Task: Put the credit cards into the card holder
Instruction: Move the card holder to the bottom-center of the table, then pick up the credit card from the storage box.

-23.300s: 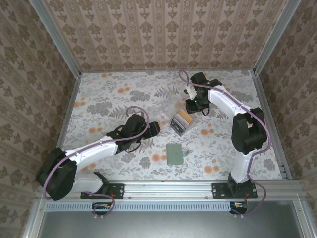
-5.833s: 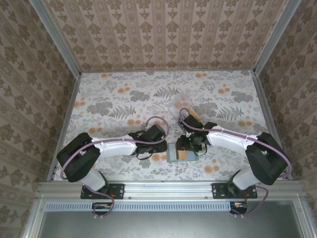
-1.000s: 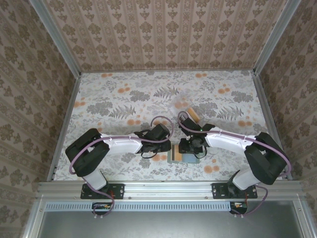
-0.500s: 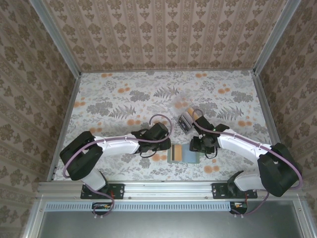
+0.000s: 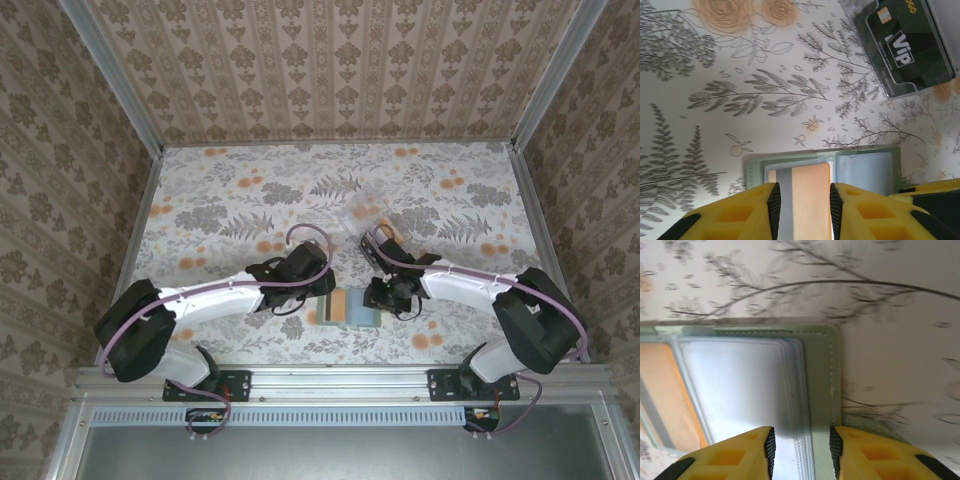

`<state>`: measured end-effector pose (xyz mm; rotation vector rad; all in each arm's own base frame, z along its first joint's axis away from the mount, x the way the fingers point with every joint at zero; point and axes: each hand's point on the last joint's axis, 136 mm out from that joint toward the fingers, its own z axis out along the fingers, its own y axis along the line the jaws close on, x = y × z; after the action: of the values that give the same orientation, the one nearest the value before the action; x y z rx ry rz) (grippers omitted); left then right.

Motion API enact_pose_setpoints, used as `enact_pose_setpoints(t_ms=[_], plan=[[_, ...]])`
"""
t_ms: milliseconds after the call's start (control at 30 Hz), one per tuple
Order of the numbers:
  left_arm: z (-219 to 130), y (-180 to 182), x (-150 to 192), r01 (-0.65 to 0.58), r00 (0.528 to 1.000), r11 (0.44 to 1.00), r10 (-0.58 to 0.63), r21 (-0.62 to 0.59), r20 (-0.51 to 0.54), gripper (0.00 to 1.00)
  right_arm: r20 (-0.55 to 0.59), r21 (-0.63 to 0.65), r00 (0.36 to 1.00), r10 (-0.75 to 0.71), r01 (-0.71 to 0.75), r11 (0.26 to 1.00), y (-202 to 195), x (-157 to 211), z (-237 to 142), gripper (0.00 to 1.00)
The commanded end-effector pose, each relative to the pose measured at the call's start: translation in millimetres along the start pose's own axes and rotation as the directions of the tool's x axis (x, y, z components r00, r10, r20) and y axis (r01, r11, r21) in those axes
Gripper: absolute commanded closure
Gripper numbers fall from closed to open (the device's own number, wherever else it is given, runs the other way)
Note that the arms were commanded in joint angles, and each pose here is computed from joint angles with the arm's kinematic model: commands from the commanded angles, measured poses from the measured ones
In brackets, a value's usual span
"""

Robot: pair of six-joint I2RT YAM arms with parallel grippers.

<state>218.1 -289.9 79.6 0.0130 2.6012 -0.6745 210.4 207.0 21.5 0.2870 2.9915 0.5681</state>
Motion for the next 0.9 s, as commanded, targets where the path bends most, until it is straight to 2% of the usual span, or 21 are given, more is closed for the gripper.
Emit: enact_pose_setpoints(t_ms=[0, 100, 200, 433, 500, 567, 633, 700, 767, 867], plan=[[-7, 13, -2, -0.003, 1.0, 0.999, 0.004, -0.033, 0.013, 0.65, 0.028, -0.022, 0.999, 0.015, -0.014, 1.0, 16, -5, -6, 0.59], [-10, 11, -8, -0.001, 1.0, 1.0, 0.001, -0.02, 0.03, 0.62, 0.142, 0.078, 0.987, -0.079, 0.068, 0.995, 5, -25, -40, 0.54], [-12, 7, -17, 0.003, 0.999, 1.0, -0.003, 0.001, 0.046, 0.57, 0.238, 0.15, 0.953, -0.188, 0.155, 0.977, -1, -49, -86, 0.41], [-10, -4, -43, 0.024, 0.997, 0.998, -0.028, 0.055, 0.078, 0.49, 0.266, 0.26, 0.902, -0.339, 0.271, 0.927, 11, -99, -139, 0.3], [-10, -4, -50, 0.031, 0.996, 0.998, -0.036, 0.06, 0.087, 0.46, 0.288, 0.29, 0.881, -0.375, 0.293, 0.911, 17, -113, -141, 0.28], [-11, -5, -57, 0.031, 0.995, 0.997, -0.037, 0.068, 0.097, 0.46, 0.302, 0.281, 0.828, -0.472, 0.395, 0.875, 32, -122, -140, 0.25], [-10, -4, -61, 0.032, 0.994, 0.997, -0.038, 0.068, 0.101, 0.45, 0.266, 0.291, 0.823, -0.502, 0.428, 0.856, 32, -125, -138, 0.19], [-11, -4, -65, 0.033, 0.994, 0.997, -0.04, 0.075, 0.105, 0.44, 0.222, 0.312, 0.832, -0.508, 0.433, 0.845, 30, -131, -135, 0.21], [-10, -2, -68, 0.034, 0.993, 0.997, -0.043, 0.076, 0.109, 0.43, 0.179, 0.364, 0.836, -0.519, 0.434, 0.824, 25, -139, -128, 0.32], [-9, -1, -71, 0.041, 0.993, 0.996, -0.05, 0.083, 0.107, 0.43, 0.107, 0.446, 0.845, -0.523, 0.429, 0.785, 14, -149, -118, 0.42]])
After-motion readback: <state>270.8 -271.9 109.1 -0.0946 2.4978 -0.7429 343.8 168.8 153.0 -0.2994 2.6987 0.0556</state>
